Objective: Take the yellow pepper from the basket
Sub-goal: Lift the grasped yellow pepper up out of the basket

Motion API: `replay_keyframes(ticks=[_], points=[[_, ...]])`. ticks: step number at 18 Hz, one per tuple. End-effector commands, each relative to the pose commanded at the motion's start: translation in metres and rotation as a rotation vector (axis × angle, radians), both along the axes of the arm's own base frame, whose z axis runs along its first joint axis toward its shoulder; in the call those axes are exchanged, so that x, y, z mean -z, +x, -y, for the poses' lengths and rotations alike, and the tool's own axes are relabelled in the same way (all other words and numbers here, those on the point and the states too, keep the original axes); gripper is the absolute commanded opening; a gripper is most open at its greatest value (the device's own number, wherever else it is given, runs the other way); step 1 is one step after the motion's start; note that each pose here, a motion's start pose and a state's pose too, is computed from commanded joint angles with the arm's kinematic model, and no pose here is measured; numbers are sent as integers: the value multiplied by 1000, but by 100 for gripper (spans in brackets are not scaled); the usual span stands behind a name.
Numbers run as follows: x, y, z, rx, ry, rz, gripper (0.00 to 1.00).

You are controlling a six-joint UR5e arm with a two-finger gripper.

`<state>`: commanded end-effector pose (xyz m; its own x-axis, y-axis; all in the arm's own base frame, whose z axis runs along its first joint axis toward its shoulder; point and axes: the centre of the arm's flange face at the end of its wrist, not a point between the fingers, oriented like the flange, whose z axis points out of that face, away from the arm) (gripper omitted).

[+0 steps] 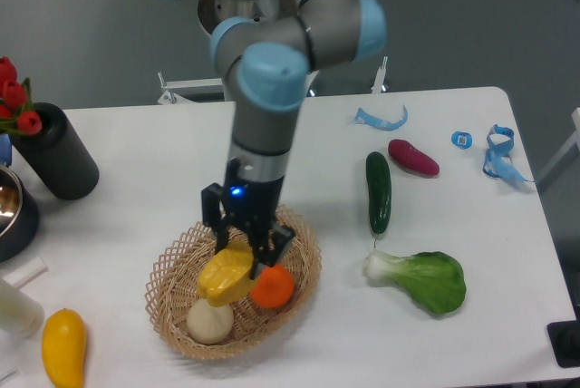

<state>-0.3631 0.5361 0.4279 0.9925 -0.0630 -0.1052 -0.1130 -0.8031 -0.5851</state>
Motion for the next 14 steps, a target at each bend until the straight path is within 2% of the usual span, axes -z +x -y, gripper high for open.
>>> replay_keyframes(ticks=[5, 14], points=[[-14, -31, 12, -45, 20, -23, 30], [-18, -31, 14, -50, 27, -21, 30]])
